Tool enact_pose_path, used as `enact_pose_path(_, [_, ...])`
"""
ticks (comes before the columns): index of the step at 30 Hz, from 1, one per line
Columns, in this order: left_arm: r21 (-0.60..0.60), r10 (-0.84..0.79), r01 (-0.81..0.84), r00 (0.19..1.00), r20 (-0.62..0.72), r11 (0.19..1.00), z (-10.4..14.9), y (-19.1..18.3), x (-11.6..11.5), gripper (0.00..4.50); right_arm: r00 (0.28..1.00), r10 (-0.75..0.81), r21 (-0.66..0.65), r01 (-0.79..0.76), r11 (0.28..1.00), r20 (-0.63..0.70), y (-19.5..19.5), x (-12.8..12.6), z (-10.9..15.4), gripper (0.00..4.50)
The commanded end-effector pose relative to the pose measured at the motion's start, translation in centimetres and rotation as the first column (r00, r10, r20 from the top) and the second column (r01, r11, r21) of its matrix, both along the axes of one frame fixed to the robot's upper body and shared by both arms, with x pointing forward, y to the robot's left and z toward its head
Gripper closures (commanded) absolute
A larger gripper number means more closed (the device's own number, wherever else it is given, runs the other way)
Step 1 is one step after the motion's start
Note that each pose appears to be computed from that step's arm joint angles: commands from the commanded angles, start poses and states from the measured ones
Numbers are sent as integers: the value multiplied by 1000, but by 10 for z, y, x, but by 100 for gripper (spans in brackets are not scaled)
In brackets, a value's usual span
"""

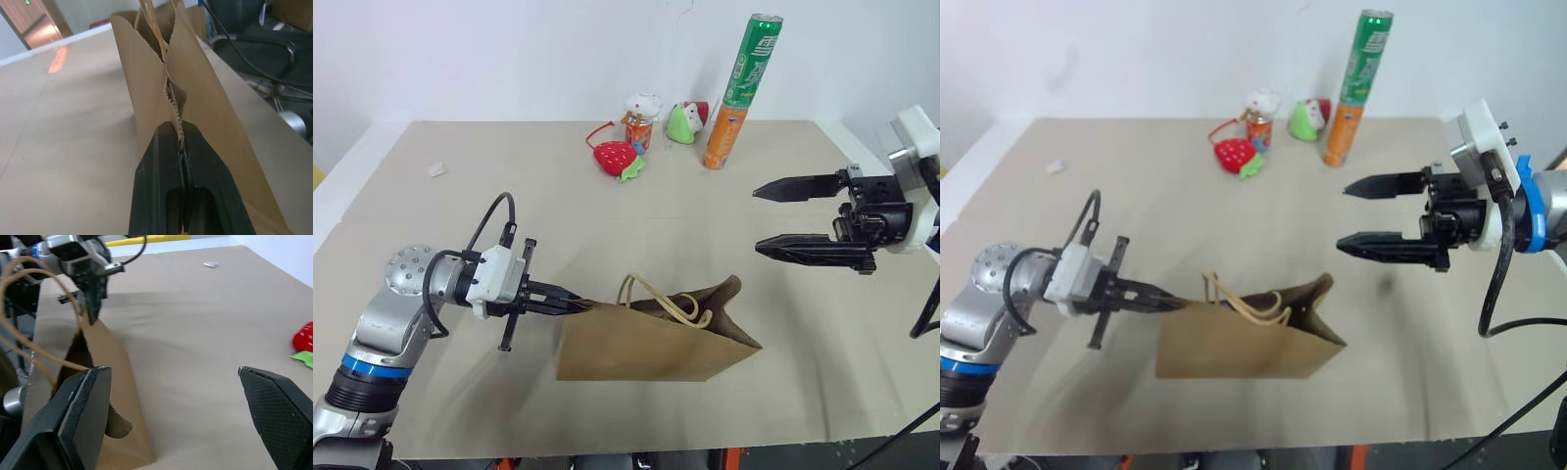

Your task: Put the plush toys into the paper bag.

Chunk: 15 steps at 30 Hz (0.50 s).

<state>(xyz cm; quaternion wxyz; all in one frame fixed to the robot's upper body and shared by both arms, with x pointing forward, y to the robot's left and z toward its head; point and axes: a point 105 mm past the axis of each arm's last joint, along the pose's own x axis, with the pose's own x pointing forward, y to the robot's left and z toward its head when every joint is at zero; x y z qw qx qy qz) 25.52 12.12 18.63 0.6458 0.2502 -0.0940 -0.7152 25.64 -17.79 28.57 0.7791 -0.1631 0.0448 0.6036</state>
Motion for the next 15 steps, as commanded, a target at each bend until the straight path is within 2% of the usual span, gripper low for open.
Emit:
enact_pose_path(1, [-70, 89, -82, 991, 95, 994, 29, 3, 3, 167, 999, 37, 5, -37, 999, 16, 4, -10, -1, 0])
enact_pose_path(2, [-95, 114, -104, 988, 101, 990, 35, 4, 2, 107, 999, 31, 10, -31, 999, 12, 3, -10, -1, 0])
enact_pose_path(4, [-185, 197, -183, 978, 63, 966, 53, 4, 1, 65, 1000, -11, 28, 11, 1000, -1, -4, -7, -1, 0])
enact_pose_path(7, [-251, 301, -300, 953, -35, 920, 68, 12, 5, 65, 996, -89, 22, 89, 996, -12, -21, -1, -5, 0])
enact_pose_path(10, [-278, 451, -458, 888, -92, 845, 73, 31, 18, 65, 986, -168, 37, 168, 985, -1, -36, 9, -11, 0])
enact_pose_path(12, [-279, 552, -554, 829, -93, 784, 69, 43, 32, 65, 979, -203, 63, 201, 978, 19, -41, 17, -14, 0])
enact_pose_path(15, [-256, 702, -697, 707, -85, 670, 44, 62, 61, 65, 965, -254, 82, 249, 965, 63, -48, 34, -31, 0])
